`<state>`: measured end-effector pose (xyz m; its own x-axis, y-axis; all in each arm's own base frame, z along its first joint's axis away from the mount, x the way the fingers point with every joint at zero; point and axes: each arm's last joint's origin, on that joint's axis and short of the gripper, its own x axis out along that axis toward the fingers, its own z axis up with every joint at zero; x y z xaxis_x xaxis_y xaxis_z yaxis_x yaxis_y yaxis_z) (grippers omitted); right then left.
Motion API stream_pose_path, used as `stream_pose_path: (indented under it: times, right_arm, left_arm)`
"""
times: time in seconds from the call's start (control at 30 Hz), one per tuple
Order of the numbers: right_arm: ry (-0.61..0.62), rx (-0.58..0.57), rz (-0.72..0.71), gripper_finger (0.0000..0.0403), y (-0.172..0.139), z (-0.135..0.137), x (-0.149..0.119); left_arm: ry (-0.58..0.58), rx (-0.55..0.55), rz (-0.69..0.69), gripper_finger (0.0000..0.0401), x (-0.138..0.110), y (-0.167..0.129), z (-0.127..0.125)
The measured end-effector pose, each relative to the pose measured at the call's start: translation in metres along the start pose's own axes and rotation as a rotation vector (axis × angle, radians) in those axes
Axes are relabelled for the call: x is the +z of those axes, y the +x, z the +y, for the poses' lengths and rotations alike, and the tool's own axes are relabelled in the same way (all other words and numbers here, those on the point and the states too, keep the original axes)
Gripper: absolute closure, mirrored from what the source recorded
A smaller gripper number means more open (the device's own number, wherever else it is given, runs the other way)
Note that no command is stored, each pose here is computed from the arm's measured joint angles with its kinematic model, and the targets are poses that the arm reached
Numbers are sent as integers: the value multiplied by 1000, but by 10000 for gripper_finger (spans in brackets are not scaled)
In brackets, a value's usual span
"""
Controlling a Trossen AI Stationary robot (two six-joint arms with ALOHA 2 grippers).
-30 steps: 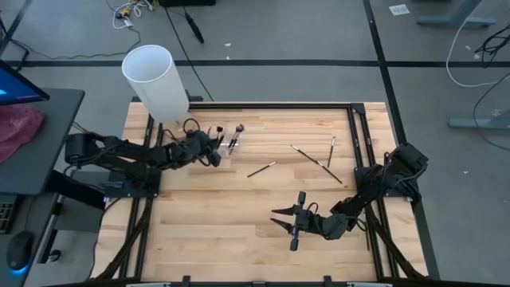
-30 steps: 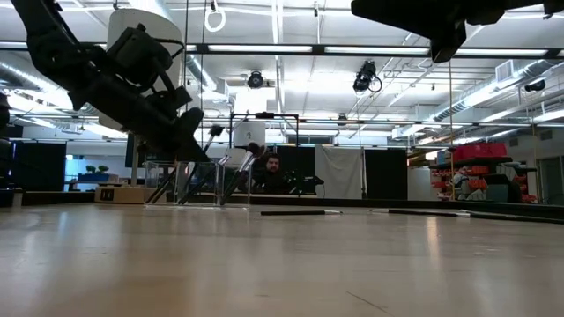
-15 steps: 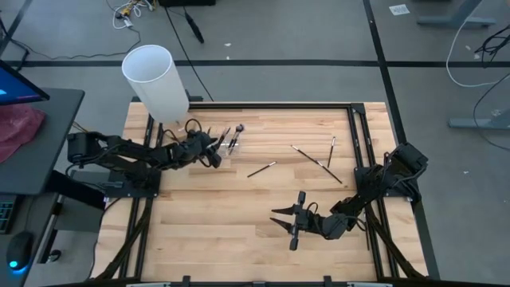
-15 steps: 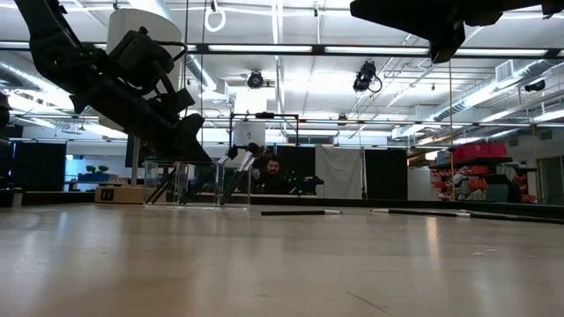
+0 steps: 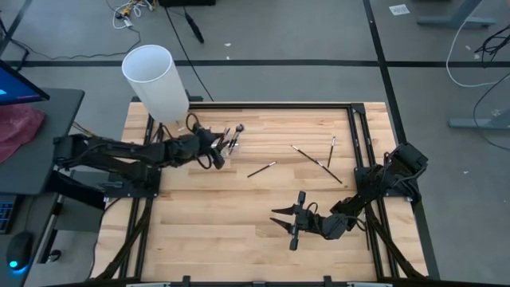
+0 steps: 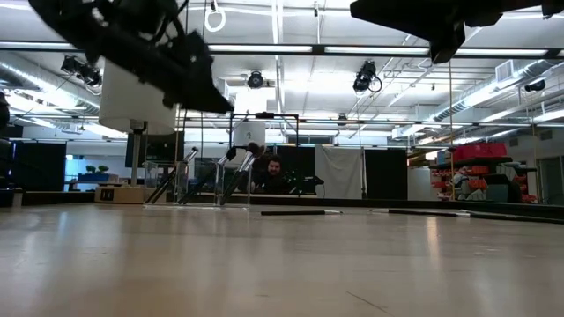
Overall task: Put items in baskets/containers
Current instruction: Put the eyeshadow brush into the transparent organizer
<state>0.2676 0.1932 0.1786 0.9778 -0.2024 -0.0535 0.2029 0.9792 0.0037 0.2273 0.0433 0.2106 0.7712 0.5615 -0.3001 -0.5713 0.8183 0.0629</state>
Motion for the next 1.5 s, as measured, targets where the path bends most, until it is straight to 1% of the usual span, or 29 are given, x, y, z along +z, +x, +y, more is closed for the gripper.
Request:
stream_pose_path:
  times: [0.17, 0.27, 0.33, 0.43, 0.53, 0.6, 0.7, 0.8, 0.9, 0.97, 1.03, 1.1, 1.13, 1.2, 1.27, 1.33, 1.4, 1.5]
  right_arm:
    - [-11, -1, 9, 289, 0, 0, -1]
    - [-18, -1, 15, 289, 0, 0, -2]
    - [-26, -2, 28, 289, 0, 0, -4]
    - [-35, 6, 59, 289, -3, 2, -8]
    - [-27, 21, 104, 289, -9, 5, -15]
    - [0, 43, 144, 289, -14, 8, -20]
    - [31, 120, 252, 289, -23, 13, -31]
    - [116, 197, 405, 289, -33, 16, -43]
    - [222, 267, 638, 289, -45, 14, -53]
    - [289, 272, 821, 289, -53, 10, -59]
    - [320, 231, 1002, 289, -61, 2, -64]
    - [329, 177, 1109, 289, -66, -5, -62]
    - [313, 146, 1143, 289, -69, -10, -62]
    - [245, 81, 1166, 289, -73, -19, -60]
    - [147, 18, 1137, 289, -76, -31, -56]
    - [43, -76, 1039, 289, -75, -45, -49]
    - [29, -150, 921, 289, -72, -57, -36]
    - [10, -257, 830, 289, -71, -85, -31]
  left_arm:
    - [58, -117, 17, 269, 40, -19, -29]
    - [106, -202, 45, 285, 53, -35, -48]
    - [106, -267, 45, 296, 56, -46, -62]
    - [112, -361, 58, 312, 48, -63, -80]
    - [81, -424, 83, 328, 35, -80, -95]
    - [47, -431, 105, 337, 23, -87, -105]
    - [50, -412, 133, 349, 1, -97, -120]
    - [46, -396, 134, 358, -17, -99, -135]
    - [41, -396, 135, 364, -32, -96, -151]
    - [27, -402, 125, 366, -39, -91, -160]
    - [11, -403, 115, 366, -46, -84, -168]
    - [-1, -405, 97, 367, -51, -77, -174]
    - [-4, -407, 86, 367, -54, -74, -178]
    - [1, -413, 54, 367, -58, -68, -183]
    - [-10, -425, 20, 367, -59, -62, -188]
    - [-12, -441, 1, 367, -61, -57, -190]
    - [-20, -463, -8, 367, -61, -52, -193]
    - [-31, -487, -8, 367, -60, -48, -193]
